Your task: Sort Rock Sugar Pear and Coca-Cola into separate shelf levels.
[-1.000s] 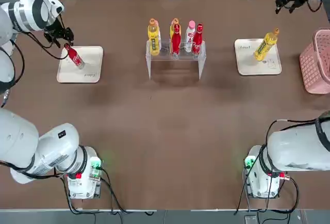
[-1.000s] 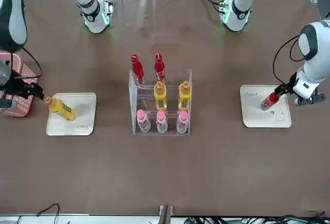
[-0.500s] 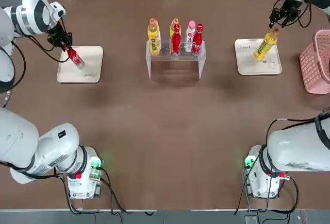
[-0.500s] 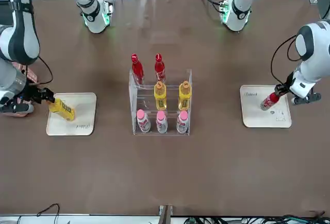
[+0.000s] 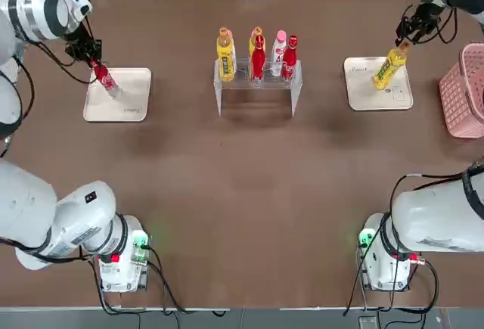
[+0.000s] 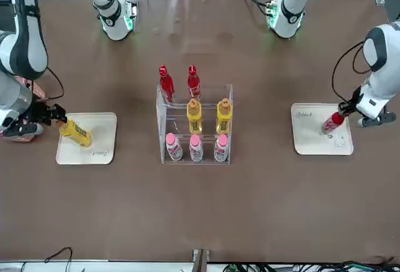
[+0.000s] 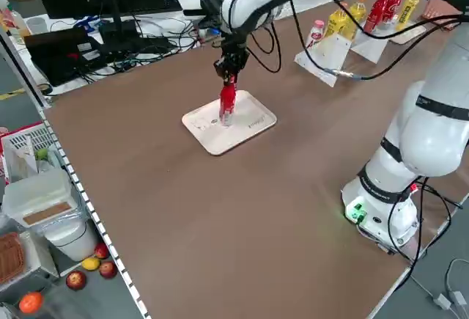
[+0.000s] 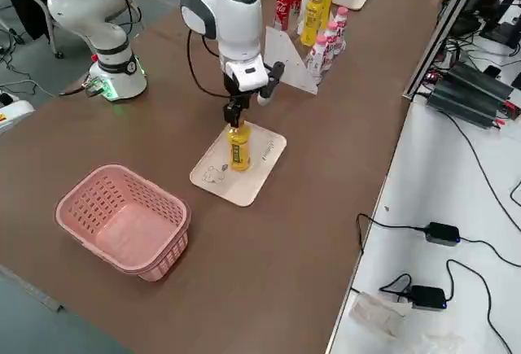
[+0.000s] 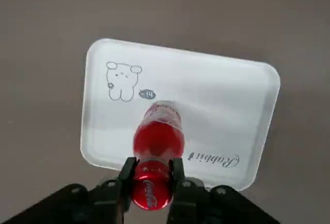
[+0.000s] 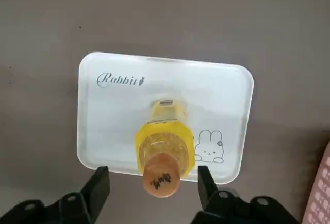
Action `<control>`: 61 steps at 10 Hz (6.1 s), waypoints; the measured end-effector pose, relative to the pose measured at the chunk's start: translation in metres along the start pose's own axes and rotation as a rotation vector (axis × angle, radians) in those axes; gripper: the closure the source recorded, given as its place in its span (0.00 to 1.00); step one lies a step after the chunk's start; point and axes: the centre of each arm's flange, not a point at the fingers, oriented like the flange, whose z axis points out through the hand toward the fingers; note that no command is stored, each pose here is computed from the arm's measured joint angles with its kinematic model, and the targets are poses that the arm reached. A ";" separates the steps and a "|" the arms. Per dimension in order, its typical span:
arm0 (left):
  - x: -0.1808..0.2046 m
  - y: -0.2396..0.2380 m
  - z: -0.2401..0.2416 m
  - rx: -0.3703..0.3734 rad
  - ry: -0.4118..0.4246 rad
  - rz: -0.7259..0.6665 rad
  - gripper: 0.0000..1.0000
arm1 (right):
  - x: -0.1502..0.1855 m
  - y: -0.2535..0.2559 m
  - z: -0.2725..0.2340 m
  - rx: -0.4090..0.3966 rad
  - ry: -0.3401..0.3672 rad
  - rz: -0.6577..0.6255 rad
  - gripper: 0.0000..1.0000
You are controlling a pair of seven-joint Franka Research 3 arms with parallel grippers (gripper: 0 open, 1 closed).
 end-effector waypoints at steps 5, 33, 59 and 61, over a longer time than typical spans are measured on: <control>-0.034 0.181 -0.208 0.064 -0.068 -0.167 0.67 | 0.001 0.009 0.017 0.017 -0.004 0.023 0.27; -0.152 0.542 -0.156 -0.042 -0.018 -0.416 0.67 | 0.058 -0.329 -0.237 0.054 0.036 -0.056 0.66; -0.008 0.144 -0.256 -0.001 -0.049 -0.165 0.00 | 0.058 -0.488 -0.079 0.098 -0.113 0.043 0.66; -0.036 0.139 -0.258 -0.012 -0.061 -0.053 0.00 | 0.056 -0.486 -0.070 0.087 -0.134 0.045 0.66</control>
